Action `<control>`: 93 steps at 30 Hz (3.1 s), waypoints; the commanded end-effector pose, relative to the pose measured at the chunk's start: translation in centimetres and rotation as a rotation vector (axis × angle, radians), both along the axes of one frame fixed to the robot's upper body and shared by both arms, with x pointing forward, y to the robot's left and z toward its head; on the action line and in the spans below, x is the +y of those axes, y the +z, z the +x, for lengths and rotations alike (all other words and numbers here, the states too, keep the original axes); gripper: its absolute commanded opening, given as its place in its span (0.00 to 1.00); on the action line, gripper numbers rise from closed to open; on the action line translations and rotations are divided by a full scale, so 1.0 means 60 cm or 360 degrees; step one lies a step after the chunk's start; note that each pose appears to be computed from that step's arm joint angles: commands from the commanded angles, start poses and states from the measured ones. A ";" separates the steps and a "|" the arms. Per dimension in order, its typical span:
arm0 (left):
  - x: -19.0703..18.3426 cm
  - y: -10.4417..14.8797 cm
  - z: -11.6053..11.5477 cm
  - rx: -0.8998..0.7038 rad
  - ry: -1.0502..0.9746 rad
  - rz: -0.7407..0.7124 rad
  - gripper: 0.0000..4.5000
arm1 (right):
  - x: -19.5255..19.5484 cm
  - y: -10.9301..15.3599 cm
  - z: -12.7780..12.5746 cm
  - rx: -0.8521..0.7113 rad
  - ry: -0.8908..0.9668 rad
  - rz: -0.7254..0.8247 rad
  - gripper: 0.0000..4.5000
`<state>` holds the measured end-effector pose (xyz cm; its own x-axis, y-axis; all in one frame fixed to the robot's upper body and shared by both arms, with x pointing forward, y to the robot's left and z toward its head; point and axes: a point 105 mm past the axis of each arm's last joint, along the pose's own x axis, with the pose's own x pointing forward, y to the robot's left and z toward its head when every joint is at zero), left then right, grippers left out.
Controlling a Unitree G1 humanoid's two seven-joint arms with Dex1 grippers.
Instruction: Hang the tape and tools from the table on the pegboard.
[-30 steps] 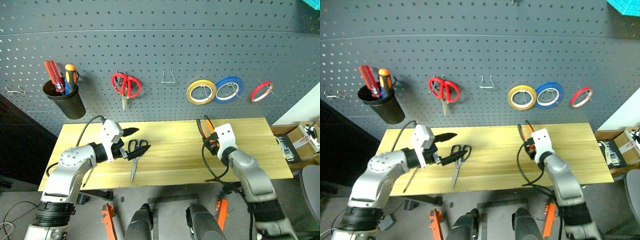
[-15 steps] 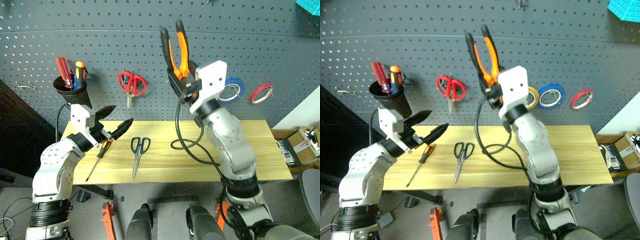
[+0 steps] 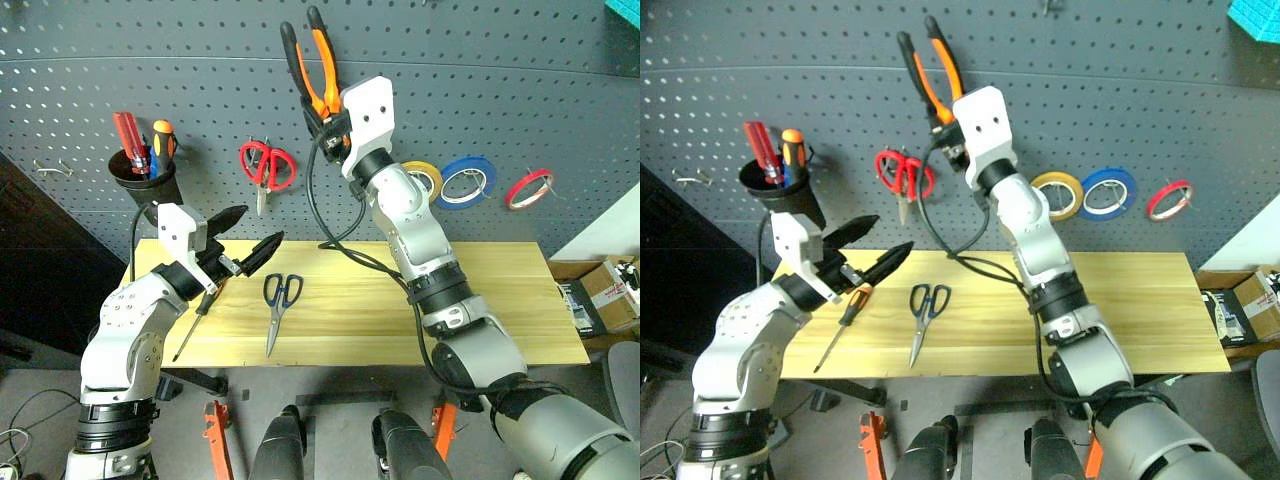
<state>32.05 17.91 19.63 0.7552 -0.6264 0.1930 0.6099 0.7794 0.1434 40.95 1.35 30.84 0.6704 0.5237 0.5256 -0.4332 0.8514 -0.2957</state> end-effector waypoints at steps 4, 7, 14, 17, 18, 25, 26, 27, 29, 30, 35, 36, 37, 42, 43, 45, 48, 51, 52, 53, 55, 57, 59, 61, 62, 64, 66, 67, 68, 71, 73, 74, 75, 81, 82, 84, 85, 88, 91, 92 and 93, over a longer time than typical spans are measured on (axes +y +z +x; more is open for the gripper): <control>-0.034 0.042 0.003 -0.0122 -0.0065 -0.0095 1.00 | -0.021 0.019 0.013 -0.0159 -0.0057 -0.0013 0.55; -0.042 0.044 0.005 -0.0133 -0.0083 -0.0098 1.00 | -0.032 0.005 0.023 -0.0163 -0.0092 -0.0045 0.55; -0.042 0.043 0.008 -0.0145 -0.0079 -0.0096 1.00 | -0.067 -0.020 0.038 -0.0134 -0.0180 -0.0012 0.55; -0.041 0.044 0.010 -0.0151 -0.0071 -0.0091 1.00 | -0.063 -0.027 0.038 -0.0111 -0.0168 -0.0005 0.55; -0.041 0.044 0.011 -0.0155 -0.0066 -0.0088 1.00 | -0.059 -0.032 0.039 -0.0092 -0.0164 -0.0013 0.55; -0.041 0.048 0.019 -0.0183 -0.0033 -0.0092 1.00 | -0.074 -0.080 0.063 0.0098 -0.0268 -0.0022 0.55; -0.041 0.048 0.019 -0.0185 -0.0029 -0.0092 1.00 | -0.080 -0.084 0.067 0.0113 -0.0294 -0.0024 0.55; -0.041 0.048 0.021 -0.0187 -0.0021 -0.0090 1.00 | -0.086 -0.087 0.069 0.0124 -0.0320 -0.0025 0.55; -0.040 0.047 0.022 -0.0191 -0.0012 -0.0088 1.00 | -0.094 -0.091 0.072 0.0137 -0.0351 -0.0016 0.55; -0.040 0.047 0.023 -0.0192 -0.0008 -0.0089 1.00 | -0.097 -0.094 0.071 0.0144 -0.0353 -0.0013 0.55; -0.031 0.037 0.031 -0.0148 0.0076 -0.0093 1.00 | -0.115 -0.116 0.067 0.0218 -0.0341 0.0009 0.70; -0.030 0.032 0.032 -0.0131 0.0094 -0.0079 1.00 | -0.117 -0.123 0.064 0.0245 -0.0333 0.0008 0.75; -0.031 0.027 0.032 -0.0113 0.0103 -0.0063 1.00 | -0.120 -0.129 0.060 0.0266 -0.0322 0.0012 0.82; -0.013 -0.042 0.033 0.0161 0.0321 0.0084 1.00 | -0.109 -0.170 -0.027 0.0457 -0.0033 -0.0068 0.99; -0.006 -0.068 0.032 0.0269 0.0385 0.0123 1.00 | -0.105 -0.178 -0.060 0.0517 0.0085 -0.0084 0.99; 0.007 -0.110 0.026 0.0425 0.0499 0.0229 1.00 | -0.098 -0.197 -0.126 0.0626 0.0293 -0.0185 0.99; 0.018 -0.158 0.016 0.0646 0.0632 0.0343 1.00 | -0.107 -0.221 -0.186 0.0835 0.0427 -0.0250 0.99; 0.021 -0.213 0.001 0.0960 0.0725 0.0376 1.00 | -0.107 -0.258 -0.240 0.1111 0.0560 -0.0373 0.99; 0.017 -0.227 -0.003 0.1027 0.0721 0.0392 1.00 | -0.107 -0.271 -0.255 0.1193 0.0575 -0.0432 0.99; 0.013 -0.237 -0.005 0.1077 0.0719 0.0410 1.00 | -0.108 -0.281 -0.265 0.1260 0.0574 -0.0464 0.99; 0.010 -0.255 -0.006 0.1178 0.0733 0.0452 1.00 | -0.109 -0.287 -0.272 0.1337 0.0557 -0.0469 0.99; 0.013 -0.271 -0.003 0.1279 0.0780 0.0446 1.00 | -0.108 -0.285 -0.273 0.1354 0.0542 -0.0486 0.99; 0.012 -0.282 0.001 0.1368 0.0816 0.0374 1.00 | -0.110 -0.281 -0.269 0.1343 0.0502 -0.0511 0.99; 0.000 -0.300 0.010 0.1458 0.0815 0.0316 1.00 | -0.112 -0.275 -0.258 0.1328 0.0451 -0.0498 0.99; -0.005 -0.305 0.014 0.1471 0.0811 0.0314 1.00 | -0.113 -0.273 -0.255 0.1320 0.0435 -0.0496 0.99; -0.011 -0.312 0.020 0.1480 0.0807 0.0343 1.00 | -0.113 -0.270 -0.251 0.1316 0.0422 -0.0498 0.99; -0.012 -0.318 0.026 0.1491 0.0827 0.0352 1.00 | -0.115 -0.268 -0.249 0.1313 0.0410 -0.0501 0.99; -0.009 -0.322 0.028 0.1511 0.0861 0.0350 1.00 | -0.117 -0.266 -0.247 0.1310 0.0405 -0.0501 0.99; -0.008 -0.326 0.030 0.1528 0.0881 0.0340 1.00 | -0.119 -0.265 -0.246 0.1308 0.0399 -0.0499 0.99; 0.000 -0.333 0.033 0.1547 0.0923 0.0344 0.86 | -0.125 -0.260 -0.242 0.1310 0.0383 -0.0479 1.00; 0.006 -0.338 0.035 0.1558 0.0937 0.0344 0.73 | -0.131 -0.257 -0.238 0.1318 0.0372 -0.0455 1.00; 0.007 -0.339 0.036 0.1557 0.0936 0.0344 0.66 | -0.133 -0.256 -0.237 0.1322 0.0370 -0.0445 1.00; 0.008 -0.339 0.038 0.1551 0.0934 0.0345 0.59 | -0.135 -0.255 -0.236 0.1325 0.0362 -0.0435 1.00; 0.017 -0.339 0.042 0.1513 0.0881 0.0377 0.19 | -0.152 -0.247 -0.225 0.1364 0.0300 -0.0315 1.00; 0.020 -0.338 0.043 0.1507 0.0868 0.0368 0.18 | -0.154 -0.245 -0.224 0.1363 0.0293 -0.0301 1.00; 0.022 -0.334 0.044 0.1491 0.0838 0.0348 0.18 | -0.157 -0.242 -0.224 0.1361 0.0288 -0.0286 1.00; 0.024 -0.330 0.044 0.1468 0.0813 0.0351 0.18 | -0.157 -0.240 -0.226 0.1349 0.0295 -0.0292 1.00; 0.021 -0.303 0.041 0.1344 0.0646 0.0281 0.17 | -0.157 -0.224 -0.236 0.1241 0.0342 -0.0322 1.00; 0.010 -0.232 0.034 0.0954 0.0466 0.0274 0.11 | -0.149 -0.180 -0.268 0.0924 0.0468 -0.0397 1.00; 0.002 -0.212 0.027 0.0829 0.0393 0.0315 0.11 | -0.147 -0.171 -0.277 0.0870 0.0514 -0.0398 1.00; -0.004 -0.202 0.021 0.0760 0.0348 0.0345 0.11 | -0.146 -0.167 -0.282 0.0846 0.0542 -0.0394 1.00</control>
